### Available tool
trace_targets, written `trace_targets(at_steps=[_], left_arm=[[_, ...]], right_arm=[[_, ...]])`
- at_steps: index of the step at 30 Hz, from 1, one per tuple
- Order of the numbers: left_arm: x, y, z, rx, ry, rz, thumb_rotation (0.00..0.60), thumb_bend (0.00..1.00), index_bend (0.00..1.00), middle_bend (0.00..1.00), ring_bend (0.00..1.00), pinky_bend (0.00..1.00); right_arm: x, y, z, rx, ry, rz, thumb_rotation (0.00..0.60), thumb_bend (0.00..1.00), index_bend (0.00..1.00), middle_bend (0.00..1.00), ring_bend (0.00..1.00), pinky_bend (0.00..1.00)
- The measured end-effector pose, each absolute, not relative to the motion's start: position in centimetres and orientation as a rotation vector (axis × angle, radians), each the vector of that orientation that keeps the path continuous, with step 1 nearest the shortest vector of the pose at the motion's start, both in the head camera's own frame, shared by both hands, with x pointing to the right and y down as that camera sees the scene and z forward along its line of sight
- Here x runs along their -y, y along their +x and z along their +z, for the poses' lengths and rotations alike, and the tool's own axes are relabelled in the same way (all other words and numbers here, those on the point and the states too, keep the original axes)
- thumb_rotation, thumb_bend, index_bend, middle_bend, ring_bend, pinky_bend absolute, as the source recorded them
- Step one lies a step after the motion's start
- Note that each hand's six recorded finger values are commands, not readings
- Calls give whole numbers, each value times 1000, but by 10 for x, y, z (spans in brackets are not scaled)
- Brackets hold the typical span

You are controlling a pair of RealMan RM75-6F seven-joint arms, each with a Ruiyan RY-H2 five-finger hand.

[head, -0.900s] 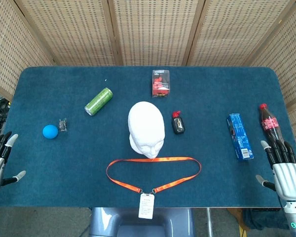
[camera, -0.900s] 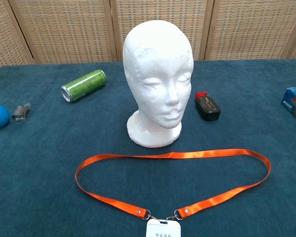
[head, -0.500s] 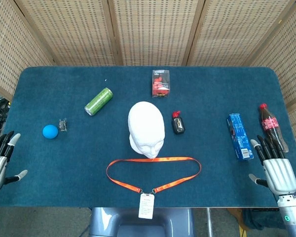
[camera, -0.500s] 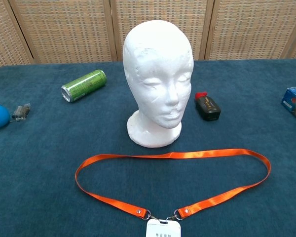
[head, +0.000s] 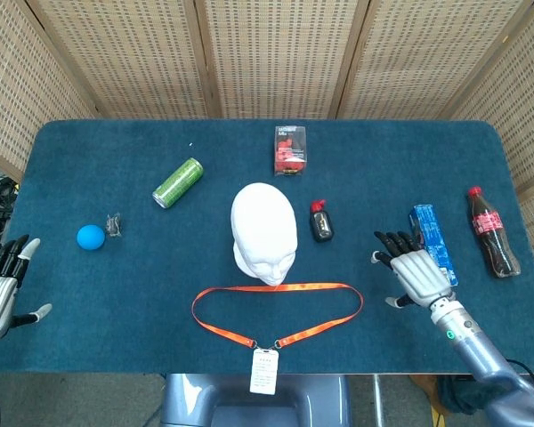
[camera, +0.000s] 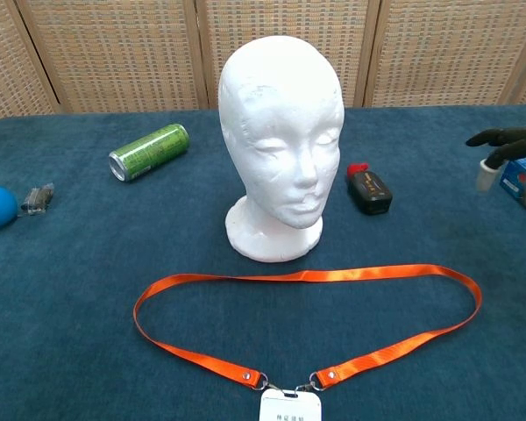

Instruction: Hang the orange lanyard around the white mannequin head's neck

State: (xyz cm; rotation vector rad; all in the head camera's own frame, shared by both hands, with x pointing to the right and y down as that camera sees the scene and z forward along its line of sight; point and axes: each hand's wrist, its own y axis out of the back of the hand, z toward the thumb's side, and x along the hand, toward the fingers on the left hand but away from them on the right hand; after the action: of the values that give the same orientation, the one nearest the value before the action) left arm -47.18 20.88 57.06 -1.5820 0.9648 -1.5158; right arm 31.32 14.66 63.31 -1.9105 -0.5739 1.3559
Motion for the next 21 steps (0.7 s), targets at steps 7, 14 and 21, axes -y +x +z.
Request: trace_targets(at_steps=[7, 14, 21], left_arm=[[-207, -475, 574, -977, -1591, -1532, 600, 0, 0, 0, 0, 0], [-205, -477, 577, -976, -1604, -1539, 600, 0, 0, 0, 0, 0], [-204, -478, 575, -984, -1602, -1538, 600, 0, 0, 0, 0, 0]], right_arm=[[-145, 282, 672, 529, -1919, 1415, 600, 382, 404, 0, 0, 0], [-149, 261, 708, 479, -1899, 1508, 600, 462, 421, 0, 0, 0], [-151, 247, 720, 455, -1895, 1532, 600, 491, 440, 0, 0, 0]])
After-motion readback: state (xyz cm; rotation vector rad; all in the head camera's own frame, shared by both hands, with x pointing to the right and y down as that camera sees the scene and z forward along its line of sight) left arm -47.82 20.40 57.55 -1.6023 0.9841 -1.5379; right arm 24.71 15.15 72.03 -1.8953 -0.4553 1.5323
